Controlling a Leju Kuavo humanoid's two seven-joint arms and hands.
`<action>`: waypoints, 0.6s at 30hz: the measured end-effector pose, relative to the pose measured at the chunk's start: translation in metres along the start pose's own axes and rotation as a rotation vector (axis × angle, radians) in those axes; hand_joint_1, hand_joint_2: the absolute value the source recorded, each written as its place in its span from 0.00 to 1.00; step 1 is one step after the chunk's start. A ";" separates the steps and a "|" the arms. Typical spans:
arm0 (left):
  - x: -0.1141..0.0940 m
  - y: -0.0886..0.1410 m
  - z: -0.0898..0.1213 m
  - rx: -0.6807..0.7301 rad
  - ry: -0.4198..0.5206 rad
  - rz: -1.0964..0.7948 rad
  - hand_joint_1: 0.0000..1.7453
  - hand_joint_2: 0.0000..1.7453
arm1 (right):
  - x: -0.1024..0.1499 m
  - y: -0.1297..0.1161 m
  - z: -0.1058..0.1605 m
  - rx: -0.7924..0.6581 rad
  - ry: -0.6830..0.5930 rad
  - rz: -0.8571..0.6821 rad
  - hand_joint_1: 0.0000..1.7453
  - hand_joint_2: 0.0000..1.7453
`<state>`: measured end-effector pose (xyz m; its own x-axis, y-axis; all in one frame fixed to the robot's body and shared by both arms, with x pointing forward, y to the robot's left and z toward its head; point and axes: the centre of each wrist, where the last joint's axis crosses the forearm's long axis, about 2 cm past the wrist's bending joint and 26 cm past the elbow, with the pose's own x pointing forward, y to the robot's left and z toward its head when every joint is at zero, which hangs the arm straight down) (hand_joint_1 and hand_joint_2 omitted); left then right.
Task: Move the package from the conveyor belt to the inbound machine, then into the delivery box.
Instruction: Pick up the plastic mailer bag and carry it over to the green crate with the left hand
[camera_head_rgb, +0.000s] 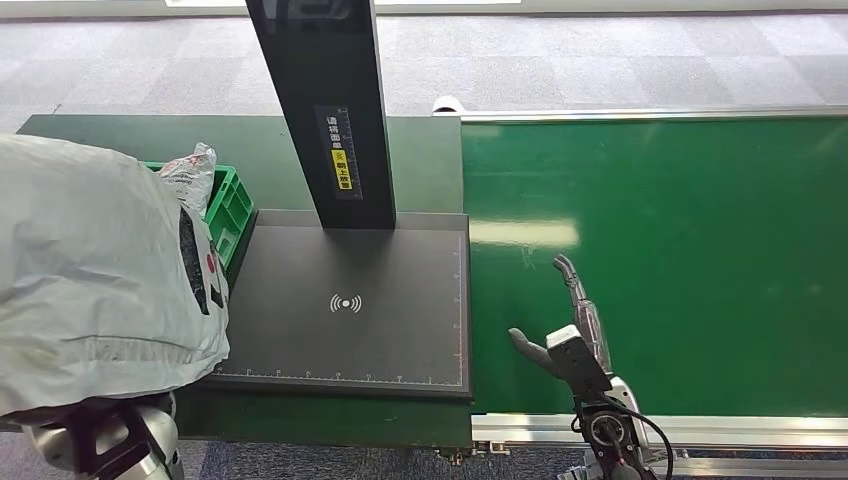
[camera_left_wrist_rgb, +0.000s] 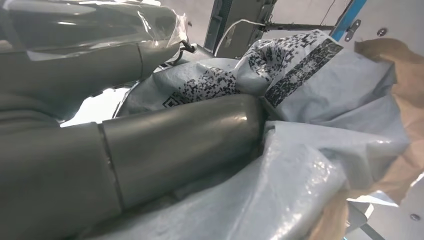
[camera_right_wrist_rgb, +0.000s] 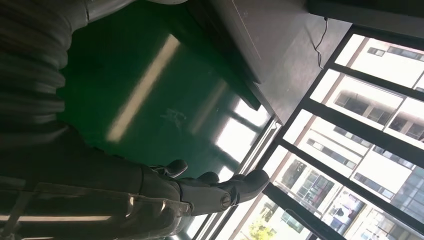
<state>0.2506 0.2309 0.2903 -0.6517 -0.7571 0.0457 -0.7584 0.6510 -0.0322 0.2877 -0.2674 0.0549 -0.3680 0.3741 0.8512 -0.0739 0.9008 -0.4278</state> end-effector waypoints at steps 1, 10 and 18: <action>0.000 0.000 -0.001 0.000 -0.005 -0.005 1.00 0.00 | 0.000 0.000 0.000 0.000 0.000 0.000 0.00 1.00; -0.011 0.006 -0.026 -0.013 -0.179 -0.165 1.00 0.00 | -0.002 0.002 0.007 0.007 0.010 0.000 0.00 1.00; -0.041 0.006 -0.046 -0.071 -0.313 -0.366 1.00 0.00 | -0.005 0.004 0.020 0.011 0.030 0.009 0.00 1.00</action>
<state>0.2730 0.2685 0.3340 -0.3212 -0.9100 -0.2620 -0.9429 0.3331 -0.0011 0.2708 -0.2699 0.0433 -0.3410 0.3891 0.8558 -0.0804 0.8949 -0.4389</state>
